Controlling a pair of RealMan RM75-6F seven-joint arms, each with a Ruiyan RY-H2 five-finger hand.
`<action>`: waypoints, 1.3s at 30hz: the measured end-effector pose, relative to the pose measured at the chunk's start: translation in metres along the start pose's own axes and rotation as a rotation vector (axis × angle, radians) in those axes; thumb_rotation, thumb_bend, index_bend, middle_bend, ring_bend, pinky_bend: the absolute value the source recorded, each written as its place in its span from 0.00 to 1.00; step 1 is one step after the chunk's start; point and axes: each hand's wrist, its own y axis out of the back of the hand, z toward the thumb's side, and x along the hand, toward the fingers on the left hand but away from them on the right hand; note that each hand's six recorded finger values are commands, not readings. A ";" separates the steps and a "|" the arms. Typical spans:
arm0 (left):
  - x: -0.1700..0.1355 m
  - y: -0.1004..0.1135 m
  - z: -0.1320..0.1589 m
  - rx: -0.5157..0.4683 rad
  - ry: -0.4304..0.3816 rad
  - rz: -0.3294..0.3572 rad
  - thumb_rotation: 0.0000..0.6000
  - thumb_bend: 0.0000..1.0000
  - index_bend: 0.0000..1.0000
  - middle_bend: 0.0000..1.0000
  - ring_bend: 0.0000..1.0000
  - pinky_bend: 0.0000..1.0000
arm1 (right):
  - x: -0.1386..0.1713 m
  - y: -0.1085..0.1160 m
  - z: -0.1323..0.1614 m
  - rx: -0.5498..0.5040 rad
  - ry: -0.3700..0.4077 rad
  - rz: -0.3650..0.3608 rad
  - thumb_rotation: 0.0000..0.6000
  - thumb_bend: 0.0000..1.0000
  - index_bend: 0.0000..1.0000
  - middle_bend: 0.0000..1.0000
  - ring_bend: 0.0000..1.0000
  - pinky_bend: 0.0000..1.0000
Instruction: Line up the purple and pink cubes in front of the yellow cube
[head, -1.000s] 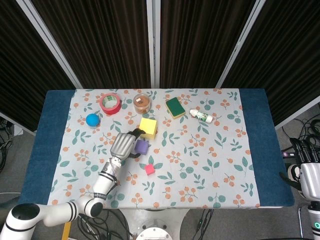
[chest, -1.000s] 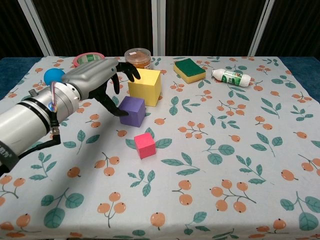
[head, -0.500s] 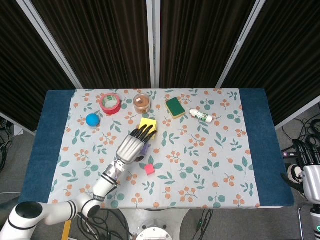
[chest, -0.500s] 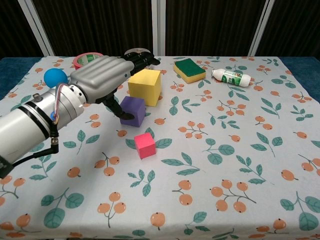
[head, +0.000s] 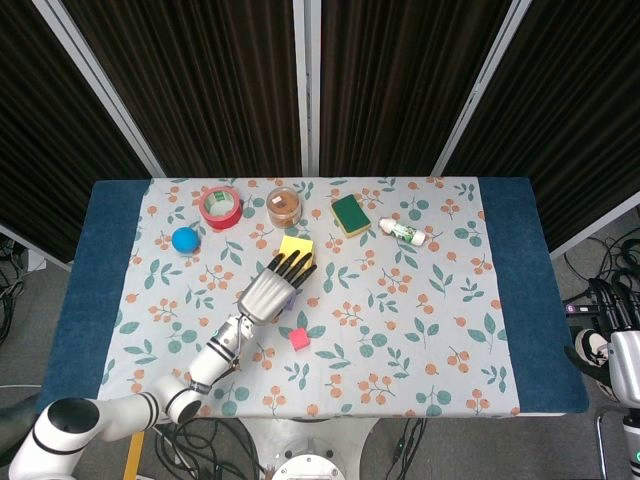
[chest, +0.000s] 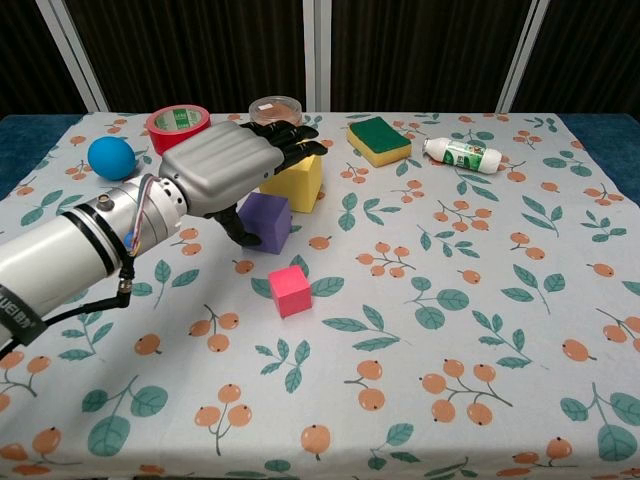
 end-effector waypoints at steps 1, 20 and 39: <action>0.001 -0.001 -0.001 0.016 -0.002 0.000 1.00 0.00 0.10 0.00 0.01 0.19 | 0.000 0.000 0.000 0.001 -0.001 0.000 1.00 0.03 0.05 0.12 0.08 0.24; 0.021 -0.001 -0.004 0.071 0.005 0.028 1.00 0.00 0.10 0.00 0.01 0.19 | 0.000 0.001 0.000 0.004 -0.001 -0.006 1.00 0.04 0.05 0.12 0.08 0.24; 0.030 -0.003 -0.004 0.070 0.024 0.033 1.00 0.00 0.10 0.00 0.01 0.19 | 0.003 0.003 -0.003 0.006 -0.011 -0.014 1.00 0.04 0.05 0.12 0.08 0.24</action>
